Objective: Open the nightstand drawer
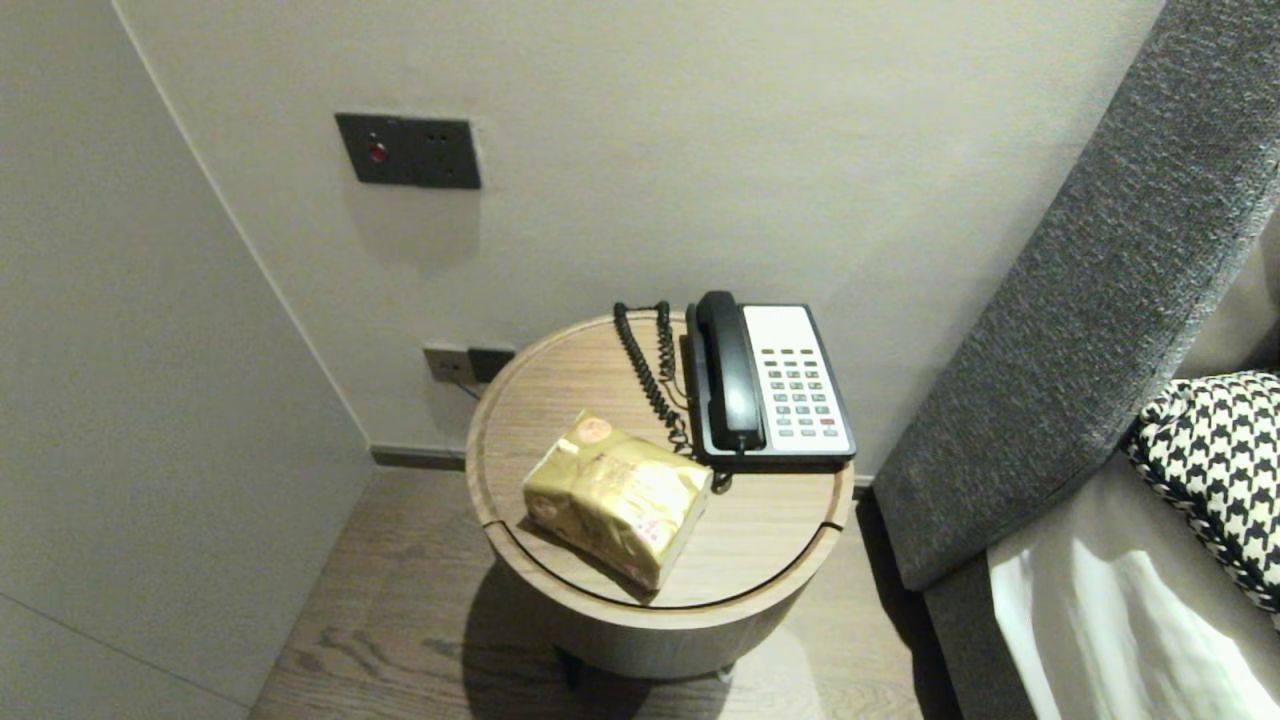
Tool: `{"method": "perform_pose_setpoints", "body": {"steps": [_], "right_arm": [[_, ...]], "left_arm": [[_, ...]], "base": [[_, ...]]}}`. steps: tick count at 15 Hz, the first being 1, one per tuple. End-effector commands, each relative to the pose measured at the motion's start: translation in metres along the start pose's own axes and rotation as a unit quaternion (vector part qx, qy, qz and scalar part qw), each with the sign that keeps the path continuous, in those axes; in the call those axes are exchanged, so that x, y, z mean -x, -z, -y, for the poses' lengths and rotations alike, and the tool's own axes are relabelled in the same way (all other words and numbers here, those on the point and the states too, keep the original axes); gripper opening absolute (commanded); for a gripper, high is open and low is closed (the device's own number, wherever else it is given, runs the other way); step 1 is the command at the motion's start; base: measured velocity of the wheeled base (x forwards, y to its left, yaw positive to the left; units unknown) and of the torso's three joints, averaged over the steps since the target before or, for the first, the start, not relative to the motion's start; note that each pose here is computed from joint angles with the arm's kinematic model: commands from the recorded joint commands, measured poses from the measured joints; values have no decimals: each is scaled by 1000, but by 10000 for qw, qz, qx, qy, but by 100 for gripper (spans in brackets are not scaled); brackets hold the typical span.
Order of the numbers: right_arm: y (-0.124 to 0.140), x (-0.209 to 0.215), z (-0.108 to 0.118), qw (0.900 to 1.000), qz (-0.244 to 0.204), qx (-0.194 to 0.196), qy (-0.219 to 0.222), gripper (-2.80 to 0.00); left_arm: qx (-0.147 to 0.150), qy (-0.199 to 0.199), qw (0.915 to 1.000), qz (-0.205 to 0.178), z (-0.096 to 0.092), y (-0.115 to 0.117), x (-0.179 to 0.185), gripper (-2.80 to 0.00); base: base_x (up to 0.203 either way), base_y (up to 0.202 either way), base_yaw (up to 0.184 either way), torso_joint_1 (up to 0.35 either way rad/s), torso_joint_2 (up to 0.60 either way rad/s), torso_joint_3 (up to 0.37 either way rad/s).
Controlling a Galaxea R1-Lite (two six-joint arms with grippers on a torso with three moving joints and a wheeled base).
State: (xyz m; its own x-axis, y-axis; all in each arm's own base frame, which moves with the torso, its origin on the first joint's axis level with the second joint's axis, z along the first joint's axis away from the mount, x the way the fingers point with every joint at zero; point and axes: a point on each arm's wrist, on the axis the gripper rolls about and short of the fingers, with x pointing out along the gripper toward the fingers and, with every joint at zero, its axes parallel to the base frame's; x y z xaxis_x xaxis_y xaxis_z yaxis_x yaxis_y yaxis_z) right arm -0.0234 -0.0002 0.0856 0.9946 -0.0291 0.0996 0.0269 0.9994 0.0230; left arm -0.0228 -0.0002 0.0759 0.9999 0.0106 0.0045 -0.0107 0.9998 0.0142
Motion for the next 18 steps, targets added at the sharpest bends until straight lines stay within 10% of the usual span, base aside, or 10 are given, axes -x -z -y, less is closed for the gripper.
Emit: {"method": "perform_pose_setpoints", "body": {"steps": [1, 10, 18], "right_arm": [[11, -2, 0, 9998, -192, 3, 4, -280], [11, -2, 0, 9998, -192, 3, 4, -280], [11, -2, 0, 9998, -192, 3, 4, -280]], "left_arm": [[25, -8, 10000, 8, 0, 0, 0, -280], [-13, -46, 9999, -165, 0, -8, 4, -280], [26, -154, 9958, -906, -2, -136, -27, -280]], "base": [[0, 0, 0, 0, 0, 0], [0, 0, 0, 0, 0, 0], [0, 0, 0, 0, 0, 0]]}}
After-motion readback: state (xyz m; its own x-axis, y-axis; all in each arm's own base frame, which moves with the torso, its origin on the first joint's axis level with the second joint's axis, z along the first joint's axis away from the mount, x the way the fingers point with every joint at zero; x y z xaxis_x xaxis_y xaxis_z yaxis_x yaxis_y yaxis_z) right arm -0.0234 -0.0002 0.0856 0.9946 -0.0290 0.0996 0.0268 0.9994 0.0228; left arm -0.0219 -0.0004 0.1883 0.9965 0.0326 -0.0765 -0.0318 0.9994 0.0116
